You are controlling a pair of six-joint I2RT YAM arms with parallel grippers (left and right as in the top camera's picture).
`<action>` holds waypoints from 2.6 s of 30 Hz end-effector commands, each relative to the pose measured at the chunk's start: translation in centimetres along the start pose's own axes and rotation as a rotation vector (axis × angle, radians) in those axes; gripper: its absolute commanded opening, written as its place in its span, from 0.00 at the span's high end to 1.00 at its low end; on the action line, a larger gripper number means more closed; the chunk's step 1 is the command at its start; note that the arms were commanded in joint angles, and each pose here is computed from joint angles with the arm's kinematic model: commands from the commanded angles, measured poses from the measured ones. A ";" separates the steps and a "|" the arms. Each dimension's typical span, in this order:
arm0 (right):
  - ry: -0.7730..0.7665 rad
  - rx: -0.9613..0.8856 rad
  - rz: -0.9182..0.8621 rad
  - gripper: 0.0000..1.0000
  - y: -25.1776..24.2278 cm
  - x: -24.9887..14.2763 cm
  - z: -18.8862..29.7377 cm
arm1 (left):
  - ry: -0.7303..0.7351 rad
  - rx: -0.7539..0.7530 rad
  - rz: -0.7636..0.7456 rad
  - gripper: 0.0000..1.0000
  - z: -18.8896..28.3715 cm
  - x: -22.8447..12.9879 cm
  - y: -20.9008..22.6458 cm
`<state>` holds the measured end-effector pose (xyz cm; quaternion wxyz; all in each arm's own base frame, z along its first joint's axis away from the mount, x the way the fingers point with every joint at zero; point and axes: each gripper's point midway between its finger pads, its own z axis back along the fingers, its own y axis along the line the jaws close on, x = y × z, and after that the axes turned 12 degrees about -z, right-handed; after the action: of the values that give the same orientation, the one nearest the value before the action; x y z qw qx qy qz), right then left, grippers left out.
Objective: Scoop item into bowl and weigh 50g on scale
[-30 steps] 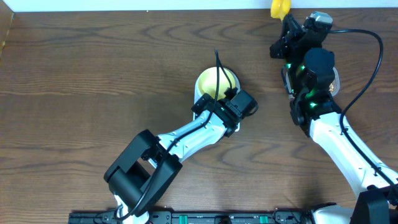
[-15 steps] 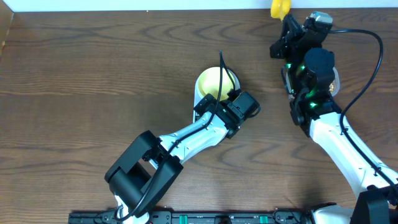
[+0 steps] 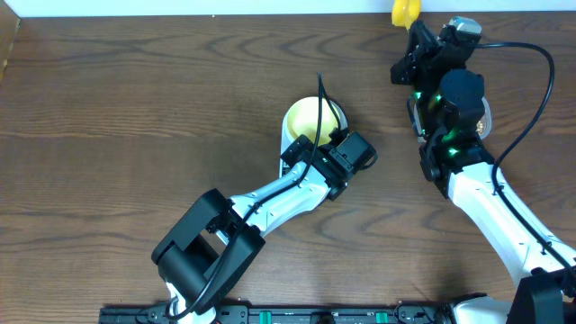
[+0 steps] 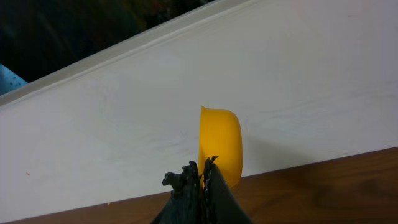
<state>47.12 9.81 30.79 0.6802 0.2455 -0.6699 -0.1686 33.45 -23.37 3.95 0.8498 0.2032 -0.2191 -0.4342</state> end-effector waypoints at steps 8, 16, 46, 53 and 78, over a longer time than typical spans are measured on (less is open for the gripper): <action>-0.023 0.005 -0.009 0.99 0.3 0.9 -0.2 | -0.006 0.035 0.006 0.09 -0.2 0.6 0.8; -0.023 0.004 -0.009 0.99 0.3 0.9 -0.2 | 0.006 0.033 -0.011 0.09 -0.5 0.3 0.6; -0.023 0.005 -0.009 0.99 0.3 0.9 -0.2 | 0.012 0.025 -0.065 0.09 -0.9 0.3 0.0; -0.023 0.005 -0.009 0.99 0.3 0.9 -0.2 | 0.003 0.021 -0.078 0.09 -0.8 0.6 -0.2; -0.020 0.002 -0.008 0.99 0.2 0.8 -0.2 | 0.085 0.034 -0.150 0.09 -1.7 0.5 -0.7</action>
<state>47.12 9.81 30.76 0.6806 0.2453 -0.6695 -0.1686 34.71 -24.17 4.10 0.8171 0.2529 -0.1981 -0.4788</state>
